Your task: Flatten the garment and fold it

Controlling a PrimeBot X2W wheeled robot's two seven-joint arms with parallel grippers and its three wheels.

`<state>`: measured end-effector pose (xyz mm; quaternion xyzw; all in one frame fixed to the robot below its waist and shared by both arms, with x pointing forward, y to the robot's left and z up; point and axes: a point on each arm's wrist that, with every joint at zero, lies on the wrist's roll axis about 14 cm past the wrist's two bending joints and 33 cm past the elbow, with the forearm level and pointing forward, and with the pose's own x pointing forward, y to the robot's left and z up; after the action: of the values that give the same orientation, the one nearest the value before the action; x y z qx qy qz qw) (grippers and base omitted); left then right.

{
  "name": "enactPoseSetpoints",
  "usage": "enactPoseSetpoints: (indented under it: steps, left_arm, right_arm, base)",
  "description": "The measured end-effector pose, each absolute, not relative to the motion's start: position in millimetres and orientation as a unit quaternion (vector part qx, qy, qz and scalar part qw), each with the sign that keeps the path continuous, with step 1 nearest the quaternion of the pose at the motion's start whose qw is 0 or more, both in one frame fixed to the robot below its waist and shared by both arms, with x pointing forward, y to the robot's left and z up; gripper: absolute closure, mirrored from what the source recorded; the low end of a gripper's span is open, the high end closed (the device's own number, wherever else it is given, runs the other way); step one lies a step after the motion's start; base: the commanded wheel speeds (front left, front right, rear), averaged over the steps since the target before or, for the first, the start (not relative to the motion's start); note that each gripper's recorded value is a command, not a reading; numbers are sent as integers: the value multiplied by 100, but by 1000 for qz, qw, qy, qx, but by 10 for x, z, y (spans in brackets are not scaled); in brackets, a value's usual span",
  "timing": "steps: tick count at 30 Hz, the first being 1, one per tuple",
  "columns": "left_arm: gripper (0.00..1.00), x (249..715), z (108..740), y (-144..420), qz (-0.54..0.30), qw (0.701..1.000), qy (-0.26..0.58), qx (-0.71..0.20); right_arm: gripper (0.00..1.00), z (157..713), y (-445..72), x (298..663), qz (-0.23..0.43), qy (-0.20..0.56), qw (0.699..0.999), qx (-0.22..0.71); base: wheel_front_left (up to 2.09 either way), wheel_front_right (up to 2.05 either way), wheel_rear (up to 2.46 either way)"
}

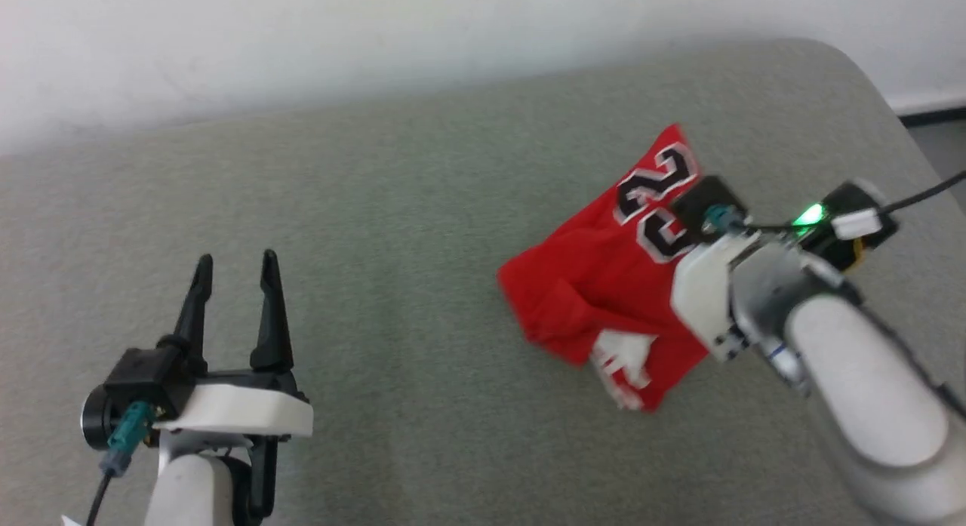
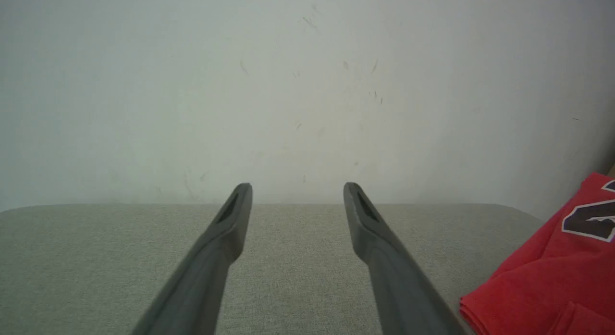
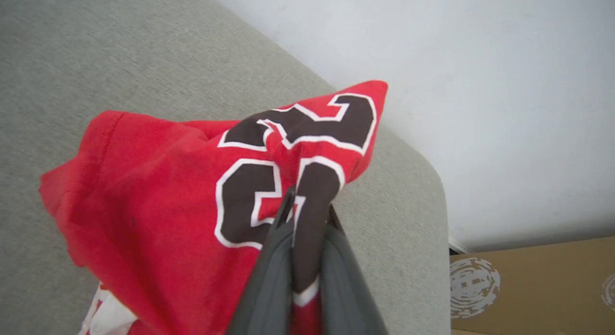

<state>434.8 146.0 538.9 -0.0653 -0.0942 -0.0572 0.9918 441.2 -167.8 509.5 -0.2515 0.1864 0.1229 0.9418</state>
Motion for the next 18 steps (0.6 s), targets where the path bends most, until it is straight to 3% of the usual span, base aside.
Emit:
enactPoseSetpoints:
  steps: [6,18]
  left_arm:
    - [0,4619,5432,1099,-104,987,-107,-68]
    - [0,5115,5021,616,-171,979,-82,-70]
  right_arm:
    - [100,5236,-2546,4511,31,196,935,-293]
    - [100,5031,-4033,4514,-145,253,912,-288]
  base:
    - [0,0,0]
    - [0,0,0]
